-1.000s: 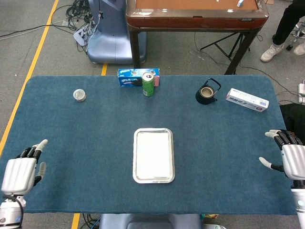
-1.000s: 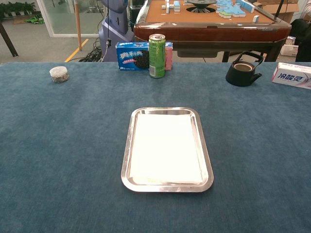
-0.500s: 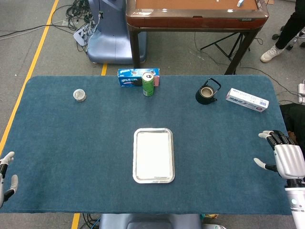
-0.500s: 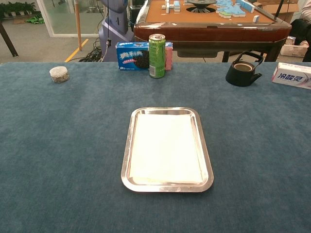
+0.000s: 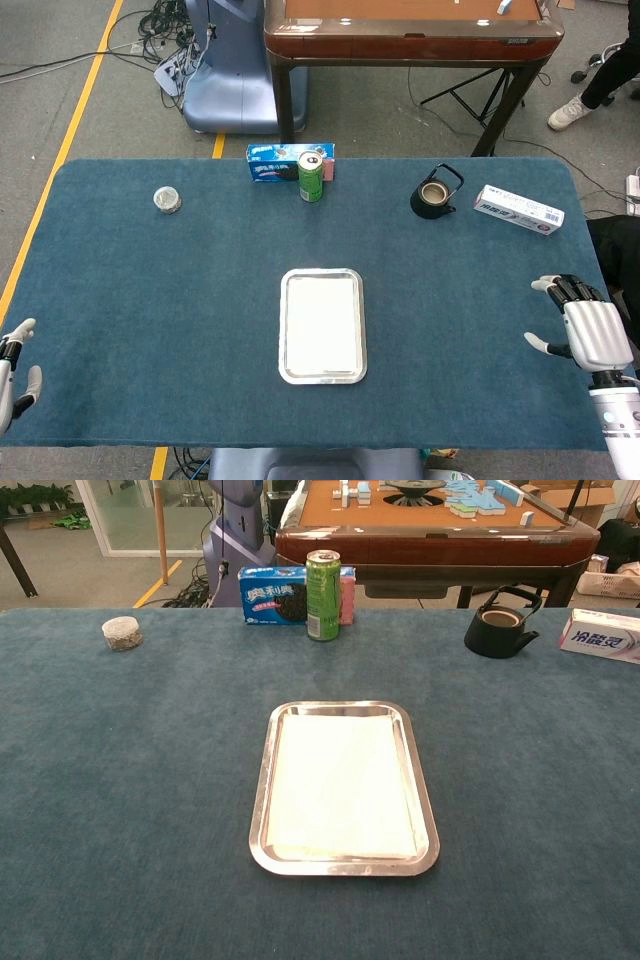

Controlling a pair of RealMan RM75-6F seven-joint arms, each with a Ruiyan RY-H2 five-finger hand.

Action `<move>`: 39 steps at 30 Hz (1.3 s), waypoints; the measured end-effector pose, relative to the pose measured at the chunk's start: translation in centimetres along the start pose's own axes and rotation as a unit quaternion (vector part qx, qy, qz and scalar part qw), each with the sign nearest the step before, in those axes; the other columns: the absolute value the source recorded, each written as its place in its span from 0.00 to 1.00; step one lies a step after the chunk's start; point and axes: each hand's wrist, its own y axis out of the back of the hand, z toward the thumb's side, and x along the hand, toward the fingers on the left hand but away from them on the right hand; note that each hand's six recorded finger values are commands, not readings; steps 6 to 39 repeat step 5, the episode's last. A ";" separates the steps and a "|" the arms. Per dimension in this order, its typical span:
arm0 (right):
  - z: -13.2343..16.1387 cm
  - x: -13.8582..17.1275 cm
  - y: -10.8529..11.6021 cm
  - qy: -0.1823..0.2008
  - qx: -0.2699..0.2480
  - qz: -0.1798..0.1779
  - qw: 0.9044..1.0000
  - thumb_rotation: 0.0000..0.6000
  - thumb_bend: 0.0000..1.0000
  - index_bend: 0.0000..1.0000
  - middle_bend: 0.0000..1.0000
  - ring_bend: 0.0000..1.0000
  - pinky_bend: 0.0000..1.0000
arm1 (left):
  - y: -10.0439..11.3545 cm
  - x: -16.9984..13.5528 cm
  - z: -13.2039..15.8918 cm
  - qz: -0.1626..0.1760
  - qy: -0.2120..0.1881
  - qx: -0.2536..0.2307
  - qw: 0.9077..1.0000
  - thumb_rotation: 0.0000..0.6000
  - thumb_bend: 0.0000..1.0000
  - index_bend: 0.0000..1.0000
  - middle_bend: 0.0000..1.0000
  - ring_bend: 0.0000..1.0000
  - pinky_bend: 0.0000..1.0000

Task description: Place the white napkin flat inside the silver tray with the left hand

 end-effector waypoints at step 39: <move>0.3 -0.3 -0.1 0.006 -0.003 0.003 1.000 1.00 0.09 0.29 0.27 0.17 0.26 | -0.3 -0.2 0.0 -0.004 0.000 0.005 1.000 1.00 0.48 0.16 0.27 0.27 0.47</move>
